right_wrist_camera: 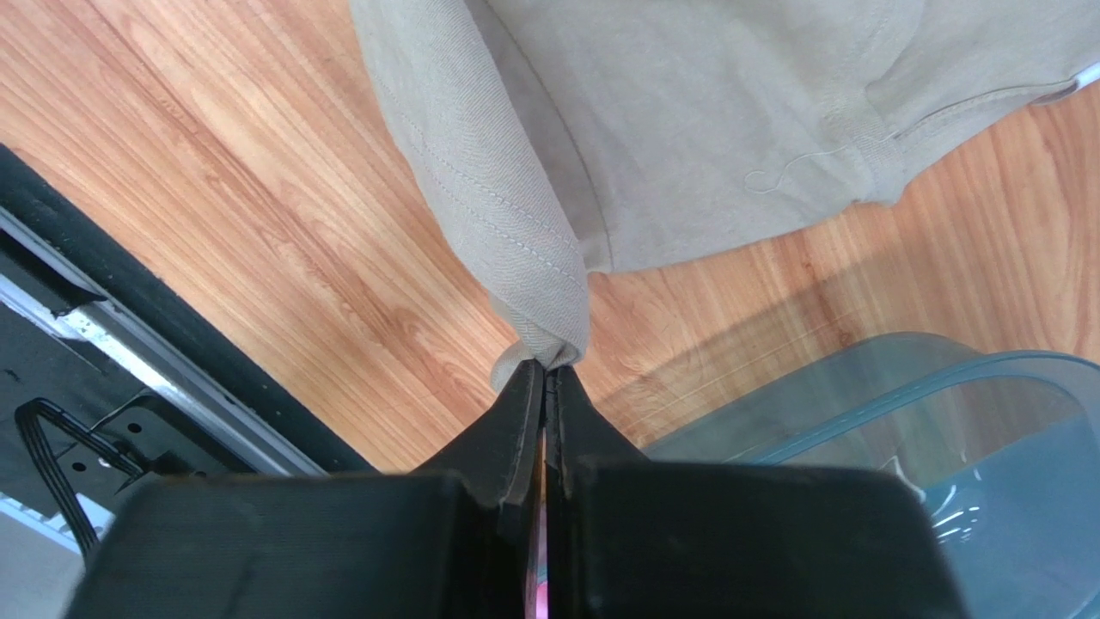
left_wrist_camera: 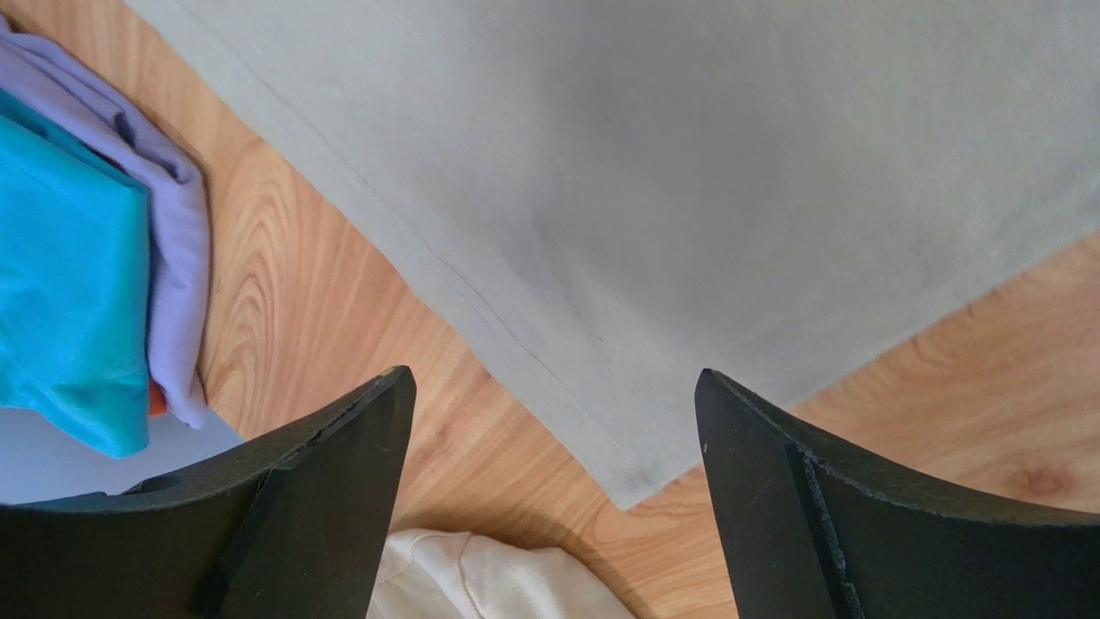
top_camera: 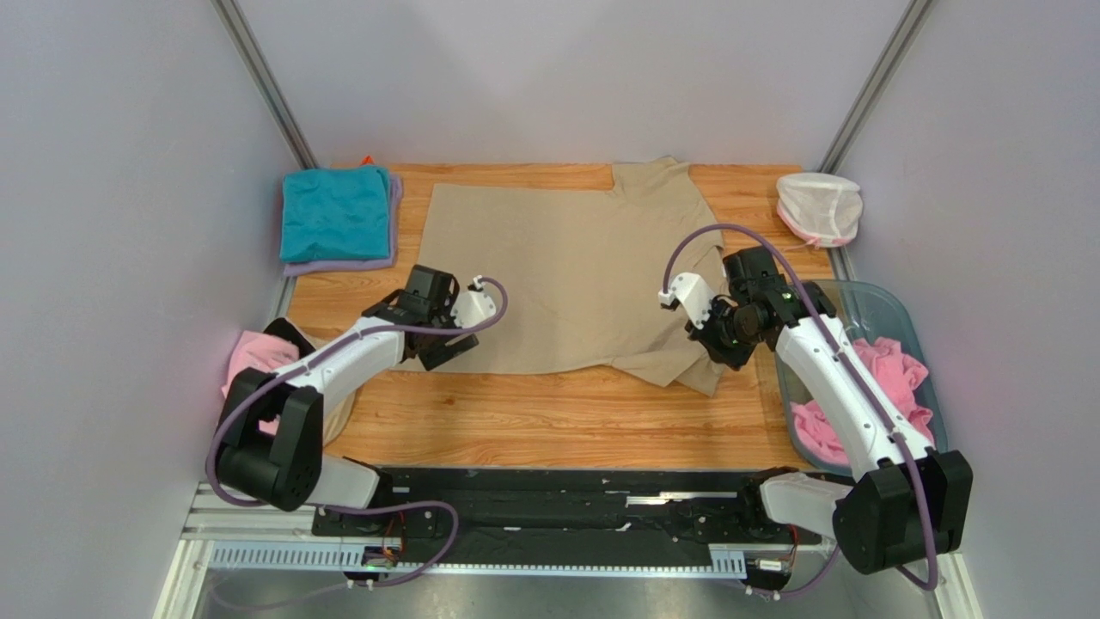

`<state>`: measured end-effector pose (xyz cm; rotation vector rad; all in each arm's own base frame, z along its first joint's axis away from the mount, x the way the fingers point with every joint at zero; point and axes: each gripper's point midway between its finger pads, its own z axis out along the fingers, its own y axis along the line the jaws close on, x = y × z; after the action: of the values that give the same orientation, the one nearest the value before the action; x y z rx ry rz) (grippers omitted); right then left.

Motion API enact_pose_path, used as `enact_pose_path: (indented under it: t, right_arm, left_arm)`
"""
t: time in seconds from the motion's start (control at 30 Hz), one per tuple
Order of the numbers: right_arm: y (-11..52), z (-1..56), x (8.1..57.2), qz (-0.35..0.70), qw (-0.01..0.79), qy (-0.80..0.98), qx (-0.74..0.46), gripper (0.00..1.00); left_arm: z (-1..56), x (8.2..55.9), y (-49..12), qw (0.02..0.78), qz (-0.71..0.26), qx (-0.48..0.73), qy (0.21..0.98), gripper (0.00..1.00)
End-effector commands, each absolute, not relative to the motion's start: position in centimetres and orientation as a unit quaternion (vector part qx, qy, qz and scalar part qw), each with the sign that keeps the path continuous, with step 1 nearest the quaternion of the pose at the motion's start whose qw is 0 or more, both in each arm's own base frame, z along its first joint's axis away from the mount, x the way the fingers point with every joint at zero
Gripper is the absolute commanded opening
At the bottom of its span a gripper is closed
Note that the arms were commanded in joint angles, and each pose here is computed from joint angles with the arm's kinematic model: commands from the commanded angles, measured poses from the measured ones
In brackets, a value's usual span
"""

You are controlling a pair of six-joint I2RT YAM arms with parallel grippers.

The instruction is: Fold and stack the t-shirts

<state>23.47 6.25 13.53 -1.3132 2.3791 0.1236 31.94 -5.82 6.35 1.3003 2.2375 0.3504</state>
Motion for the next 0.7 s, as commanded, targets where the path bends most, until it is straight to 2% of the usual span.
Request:
enact_pose_path:
  t: [0.0, 0.27, 0.67]
  right_arm:
    - [6.2, 13.4, 22.3, 0.049, 0.204, 0.862, -0.461, 0.0]
    - [5.9, 12.7, 21.8, 0.045, 0.202, 0.864, -0.459, 0.0]
    - [7.5, 12.2, 19.4, 0.074, 0.194, 0.859, -0.468, 0.0]
  left_arm:
    - [7.4, 31.5, -5.5, 0.295, 0.152, 0.534, 0.778, 0.88]
    - [7.8, 29.2, -3.6, 0.28, 0.103, 0.555, 0.777, 0.86]
    - [6.4, 27.5, -1.8, 0.24, 0.098, 0.587, 0.767, 0.85]
